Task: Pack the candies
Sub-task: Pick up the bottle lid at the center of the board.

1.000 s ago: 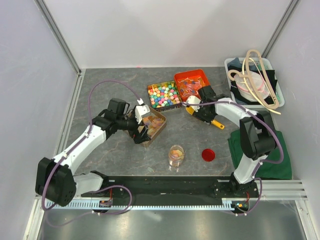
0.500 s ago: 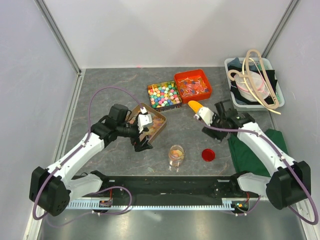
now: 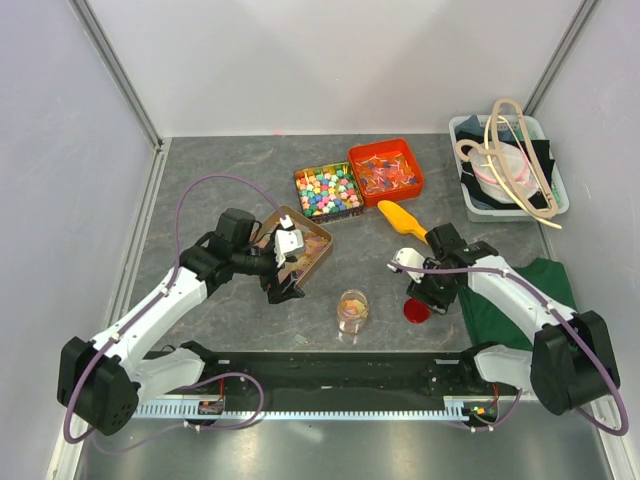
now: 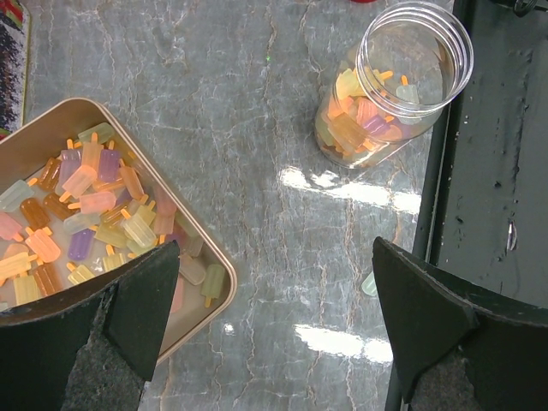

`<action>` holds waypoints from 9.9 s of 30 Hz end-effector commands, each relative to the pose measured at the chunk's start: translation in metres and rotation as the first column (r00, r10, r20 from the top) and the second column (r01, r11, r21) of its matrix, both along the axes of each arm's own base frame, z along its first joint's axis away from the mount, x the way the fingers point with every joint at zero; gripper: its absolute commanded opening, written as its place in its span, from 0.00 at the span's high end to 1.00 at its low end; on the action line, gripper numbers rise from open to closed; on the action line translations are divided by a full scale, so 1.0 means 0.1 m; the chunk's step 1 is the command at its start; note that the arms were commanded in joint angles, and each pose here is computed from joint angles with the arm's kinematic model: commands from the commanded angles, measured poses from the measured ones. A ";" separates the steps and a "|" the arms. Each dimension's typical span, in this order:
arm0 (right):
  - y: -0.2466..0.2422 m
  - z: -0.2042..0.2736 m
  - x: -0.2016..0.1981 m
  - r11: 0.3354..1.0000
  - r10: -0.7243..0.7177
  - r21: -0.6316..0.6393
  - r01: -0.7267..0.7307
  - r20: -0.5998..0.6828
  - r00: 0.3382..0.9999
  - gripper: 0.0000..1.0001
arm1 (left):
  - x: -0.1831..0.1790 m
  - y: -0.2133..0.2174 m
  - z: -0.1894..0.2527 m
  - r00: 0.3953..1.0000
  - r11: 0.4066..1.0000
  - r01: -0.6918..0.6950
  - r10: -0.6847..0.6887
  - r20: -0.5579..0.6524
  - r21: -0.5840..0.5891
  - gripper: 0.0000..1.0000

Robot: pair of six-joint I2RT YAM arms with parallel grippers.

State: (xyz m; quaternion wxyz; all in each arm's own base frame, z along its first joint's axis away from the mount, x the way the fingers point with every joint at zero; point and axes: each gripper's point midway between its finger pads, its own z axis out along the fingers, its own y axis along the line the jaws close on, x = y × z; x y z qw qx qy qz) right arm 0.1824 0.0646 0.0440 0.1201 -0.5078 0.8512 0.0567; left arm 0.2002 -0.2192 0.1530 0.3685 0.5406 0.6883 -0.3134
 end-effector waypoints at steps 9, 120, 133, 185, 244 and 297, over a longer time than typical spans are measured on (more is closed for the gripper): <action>0.27 -0.16 0.20 0.999 0.017 0.032 -0.019 0.038 0.999 0.40 | -0.01 0.01 0.04 0.999 1.000 0.023 -0.023 0.050 -0.001 0.00; 1.75 2.38 1.32 0.962 -0.144 0.265 -0.068 0.702 0.697 1.00 | 0.80 -1.34 0.93 0.874 0.962 0.144 -0.234 -0.426 -0.232 0.98; 1.49 2.85 0.60 0.914 0.050 0.280 -0.293 0.639 0.767 0.13 | 0.88 -1.07 1.08 0.977 0.990 0.089 -0.109 -0.185 -0.112 0.98; 1.61 3.23 0.46 0.585 0.566 0.128 -0.801 0.643 0.517 0.02 | -0.13 -1.06 2.15 -0.512 0.904 0.149 -0.276 0.814 0.400 0.98; 1.77 3.14 0.30 0.625 0.305 0.435 -0.648 0.628 0.716 0.10 | 0.15 -1.33 2.21 -0.468 0.939 0.061 -0.272 0.841 0.338 0.98; 1.74 2.90 0.61 0.722 0.174 0.442 -0.532 0.627 0.759 0.41 | 0.84 0.10 2.26 0.087 0.885 -0.394 -0.235 0.968 0.250 0.16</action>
